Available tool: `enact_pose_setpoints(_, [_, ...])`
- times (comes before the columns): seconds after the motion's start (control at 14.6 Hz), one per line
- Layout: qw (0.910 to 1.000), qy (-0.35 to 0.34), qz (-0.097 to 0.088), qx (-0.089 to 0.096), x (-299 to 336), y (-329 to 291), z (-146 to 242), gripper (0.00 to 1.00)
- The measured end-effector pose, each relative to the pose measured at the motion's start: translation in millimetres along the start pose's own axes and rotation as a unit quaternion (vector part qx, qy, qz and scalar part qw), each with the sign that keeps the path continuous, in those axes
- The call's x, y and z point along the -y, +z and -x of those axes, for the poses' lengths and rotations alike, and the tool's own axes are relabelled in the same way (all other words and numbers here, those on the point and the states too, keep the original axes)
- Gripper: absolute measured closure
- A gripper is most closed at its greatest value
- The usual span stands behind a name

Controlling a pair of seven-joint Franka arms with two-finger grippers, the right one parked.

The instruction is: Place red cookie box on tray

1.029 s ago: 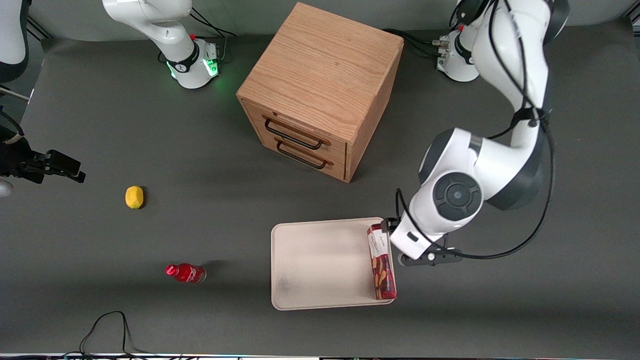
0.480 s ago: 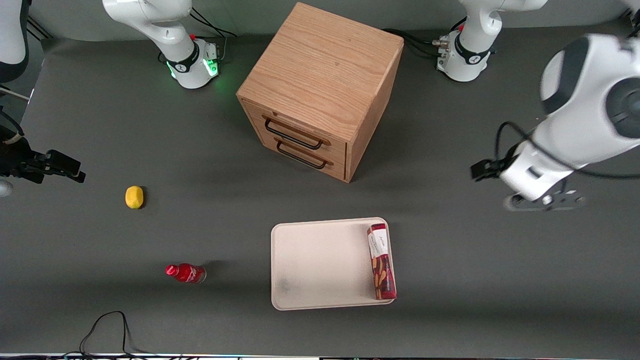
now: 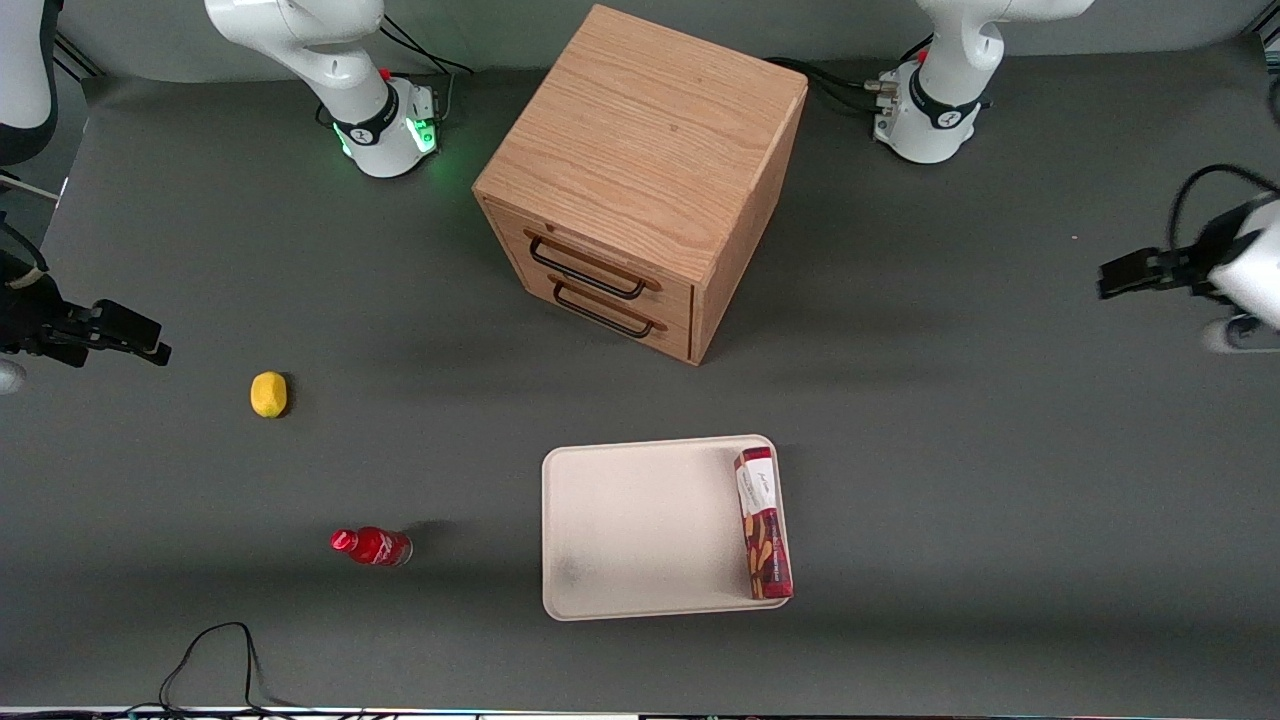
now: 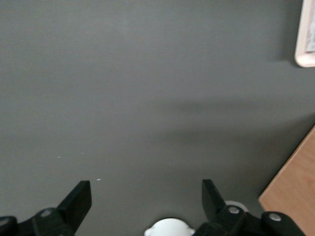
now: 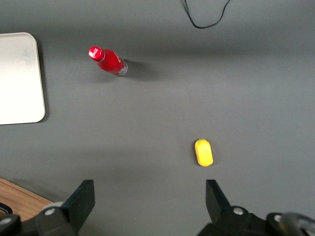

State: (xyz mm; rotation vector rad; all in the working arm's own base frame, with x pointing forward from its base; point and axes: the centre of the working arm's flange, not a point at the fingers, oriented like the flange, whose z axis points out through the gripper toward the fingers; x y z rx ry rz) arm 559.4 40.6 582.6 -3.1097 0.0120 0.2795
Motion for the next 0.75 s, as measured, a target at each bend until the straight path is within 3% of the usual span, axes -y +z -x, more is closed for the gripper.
enact_pose_setpoints(0.34, [0.9992, -0.034, 0.002, 0.02, 4.9, -7.0, 9.8, 0.0])
enact_pose_setpoints(0.75, [0.9991, -0.039, 0.001, 0.016, -0.3, -15.1, 10.8, 0.0])
